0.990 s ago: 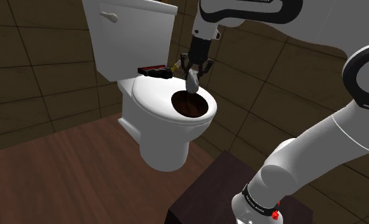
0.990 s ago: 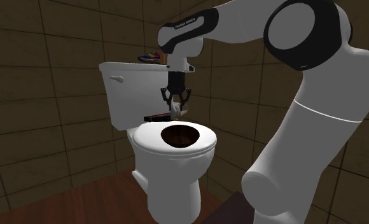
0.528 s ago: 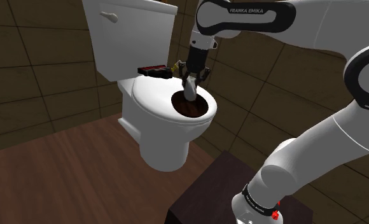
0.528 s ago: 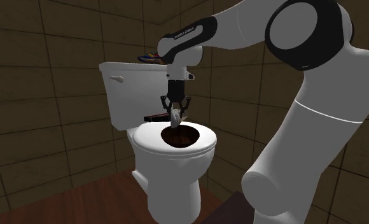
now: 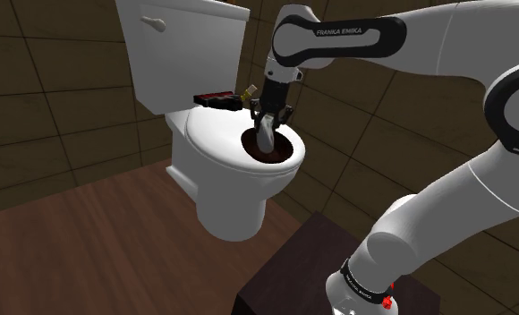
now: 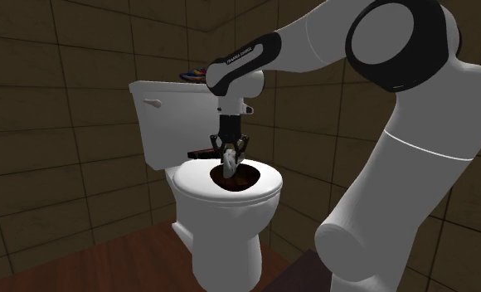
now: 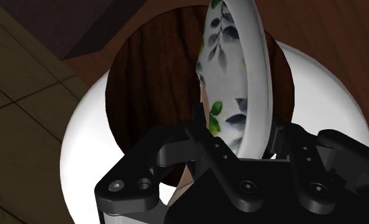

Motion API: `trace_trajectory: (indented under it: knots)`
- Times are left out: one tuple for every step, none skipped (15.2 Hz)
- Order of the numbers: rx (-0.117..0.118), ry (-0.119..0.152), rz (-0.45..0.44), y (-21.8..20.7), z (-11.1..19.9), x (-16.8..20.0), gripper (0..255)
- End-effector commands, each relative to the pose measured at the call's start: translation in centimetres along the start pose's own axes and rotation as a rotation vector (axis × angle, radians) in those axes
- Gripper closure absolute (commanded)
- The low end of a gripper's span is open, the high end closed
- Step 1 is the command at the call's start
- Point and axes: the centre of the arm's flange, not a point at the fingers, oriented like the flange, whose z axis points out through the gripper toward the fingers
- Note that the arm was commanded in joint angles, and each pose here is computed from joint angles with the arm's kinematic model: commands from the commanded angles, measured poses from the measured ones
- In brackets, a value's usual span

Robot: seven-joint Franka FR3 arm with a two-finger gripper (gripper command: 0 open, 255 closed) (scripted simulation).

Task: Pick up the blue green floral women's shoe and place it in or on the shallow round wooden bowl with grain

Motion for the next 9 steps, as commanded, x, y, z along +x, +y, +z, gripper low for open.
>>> trace_trajectory:
  knots:
    - [0.0,0.0,0.0,0.03,0.15,0.0,255]
    - [0.0,0.0,0.0,0.03,0.15,0.0,255]
    - [0.0,0.0,0.0,0.03,0.15,0.0,255]
    - [0.0,0.0,0.0,0.03,0.15,0.0,255]
    - [0.0,0.0,0.0,0.03,0.15,0.0,255]
    - [0.0,0.0,0.0,0.03,0.14,0.0,0]
    - [0.0,0.0,0.0,0.03,0.15,0.0,0]
    - [0.0,0.0,0.0,0.03,0.15,-0.01,0]
    - [0.0,0.0,0.0,0.03,0.15,-0.01,0]
